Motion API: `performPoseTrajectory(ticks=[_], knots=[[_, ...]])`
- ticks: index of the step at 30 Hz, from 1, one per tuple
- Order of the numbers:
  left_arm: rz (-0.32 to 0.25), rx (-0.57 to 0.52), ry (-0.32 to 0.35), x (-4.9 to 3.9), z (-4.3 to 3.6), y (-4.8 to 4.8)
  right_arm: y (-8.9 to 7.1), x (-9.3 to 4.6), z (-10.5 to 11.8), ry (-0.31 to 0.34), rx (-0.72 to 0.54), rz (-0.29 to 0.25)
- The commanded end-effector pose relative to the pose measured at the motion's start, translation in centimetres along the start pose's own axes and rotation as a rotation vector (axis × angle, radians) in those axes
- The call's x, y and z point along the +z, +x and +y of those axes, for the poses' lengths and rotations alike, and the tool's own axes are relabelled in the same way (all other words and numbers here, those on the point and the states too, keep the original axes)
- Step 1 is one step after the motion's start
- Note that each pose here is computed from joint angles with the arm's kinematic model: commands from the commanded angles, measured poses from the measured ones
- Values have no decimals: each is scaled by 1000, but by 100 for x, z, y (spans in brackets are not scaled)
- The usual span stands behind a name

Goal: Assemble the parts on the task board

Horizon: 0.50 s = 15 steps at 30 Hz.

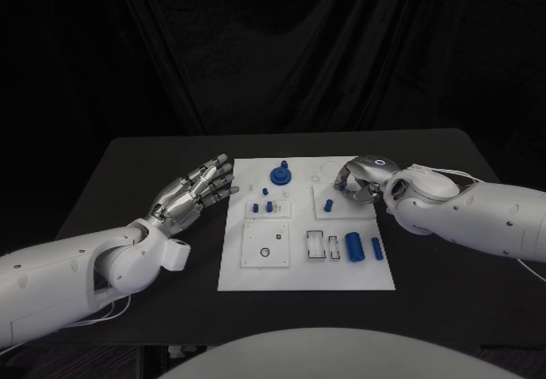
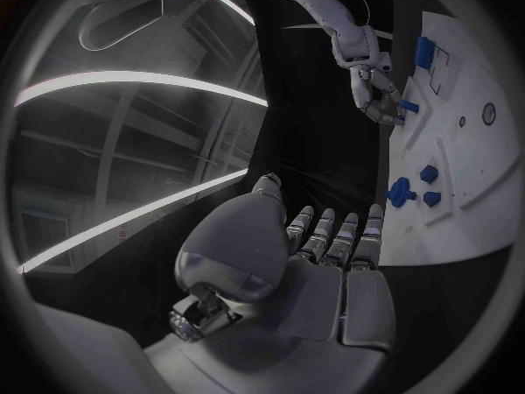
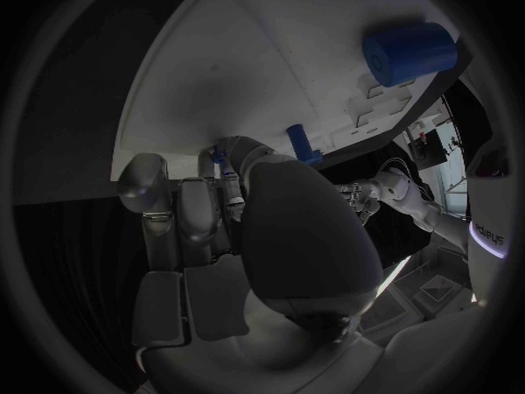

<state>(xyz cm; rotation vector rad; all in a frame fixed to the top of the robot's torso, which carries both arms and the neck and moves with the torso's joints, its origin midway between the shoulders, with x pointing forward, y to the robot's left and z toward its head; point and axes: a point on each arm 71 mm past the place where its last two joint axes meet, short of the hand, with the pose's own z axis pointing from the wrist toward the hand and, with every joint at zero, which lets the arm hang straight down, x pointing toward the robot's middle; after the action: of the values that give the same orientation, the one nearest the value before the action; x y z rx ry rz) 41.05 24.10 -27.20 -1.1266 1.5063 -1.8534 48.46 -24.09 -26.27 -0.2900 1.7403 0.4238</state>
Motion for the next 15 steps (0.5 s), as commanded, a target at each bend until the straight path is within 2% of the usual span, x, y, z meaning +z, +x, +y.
performPoseTrajectory(ticks=[1, 15], knots=[[14, -17, 164, -5, -103, 23, 40, -11, 0, -1, -4, 0], [16, -19, 147, 4, -78, 21, 26, -6, -11, -5, -4, -26]])
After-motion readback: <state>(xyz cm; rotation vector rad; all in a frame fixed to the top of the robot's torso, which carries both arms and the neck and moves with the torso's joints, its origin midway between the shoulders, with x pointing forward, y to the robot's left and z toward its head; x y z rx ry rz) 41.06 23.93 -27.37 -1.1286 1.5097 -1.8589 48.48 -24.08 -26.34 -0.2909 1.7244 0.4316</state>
